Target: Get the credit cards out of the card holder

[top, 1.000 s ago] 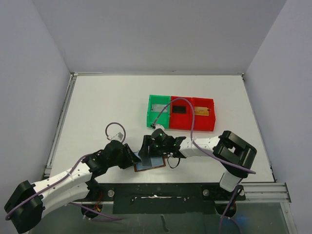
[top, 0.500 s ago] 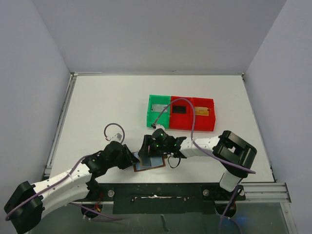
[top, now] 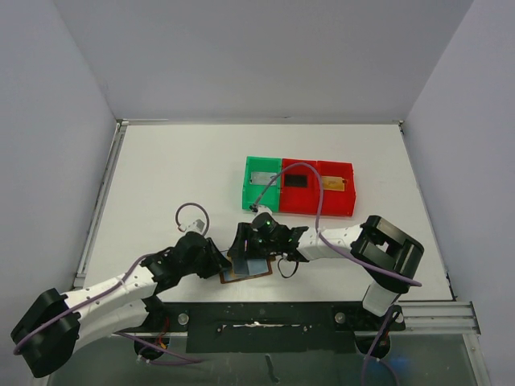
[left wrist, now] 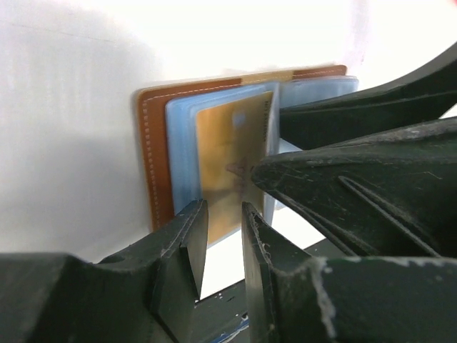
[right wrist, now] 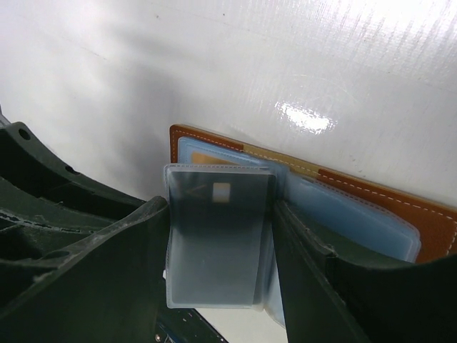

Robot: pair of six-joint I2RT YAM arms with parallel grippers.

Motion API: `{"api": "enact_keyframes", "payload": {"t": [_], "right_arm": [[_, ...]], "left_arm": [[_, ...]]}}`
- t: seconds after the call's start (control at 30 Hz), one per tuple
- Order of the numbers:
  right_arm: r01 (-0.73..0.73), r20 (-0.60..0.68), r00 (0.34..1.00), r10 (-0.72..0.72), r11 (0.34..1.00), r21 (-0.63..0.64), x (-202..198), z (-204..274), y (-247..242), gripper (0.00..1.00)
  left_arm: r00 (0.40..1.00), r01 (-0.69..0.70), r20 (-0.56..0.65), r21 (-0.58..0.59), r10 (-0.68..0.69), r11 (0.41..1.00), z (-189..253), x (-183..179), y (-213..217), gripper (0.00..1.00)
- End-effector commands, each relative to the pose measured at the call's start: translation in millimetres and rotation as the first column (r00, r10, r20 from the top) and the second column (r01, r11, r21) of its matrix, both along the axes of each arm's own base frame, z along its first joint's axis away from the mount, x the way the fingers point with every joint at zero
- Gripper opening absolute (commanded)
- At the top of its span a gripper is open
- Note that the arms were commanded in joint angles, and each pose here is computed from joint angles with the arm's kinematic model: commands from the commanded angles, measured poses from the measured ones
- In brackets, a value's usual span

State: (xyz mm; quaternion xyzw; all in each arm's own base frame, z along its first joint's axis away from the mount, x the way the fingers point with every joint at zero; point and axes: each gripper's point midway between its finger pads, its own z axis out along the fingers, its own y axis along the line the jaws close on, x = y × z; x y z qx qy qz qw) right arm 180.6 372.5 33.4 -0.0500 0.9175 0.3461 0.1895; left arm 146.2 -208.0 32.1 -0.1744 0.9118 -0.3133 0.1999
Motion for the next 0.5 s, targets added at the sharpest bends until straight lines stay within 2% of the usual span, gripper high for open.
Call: {"api": "enact_keyframes", "payload": {"t": [0.0, 0.13, 0.3, 0.47], "right_arm": [[-0.005, -0.052, 0.999, 0.003, 0.999, -0.036, -13, -18, -13, 0.52], [-0.001, -0.044, 0.999, 0.001, 1.000, -0.005, -11, -11, -11, 0.52], [-0.008, -0.018, 1.000, 0.009, 0.999, 0.043, -10, 6, -6, 0.54], [0.008, 0.025, 1.000, -0.010, 0.997, 0.078, -5, 30, -7, 0.67]], "left_arm": [[0.993, 0.068, 0.103, -0.142, -0.054, 0.988, 29, 10, -27, 0.25], [0.987, 0.110, 0.137, -0.219, -0.081, 0.969, 43, 11, -41, 0.26], [0.987, 0.137, 0.117, -0.212, -0.114, 0.968, 40, 14, -51, 0.26], [0.983, 0.141, 0.148, -0.236, -0.108, 0.961, 50, 25, -62, 0.26]]}}
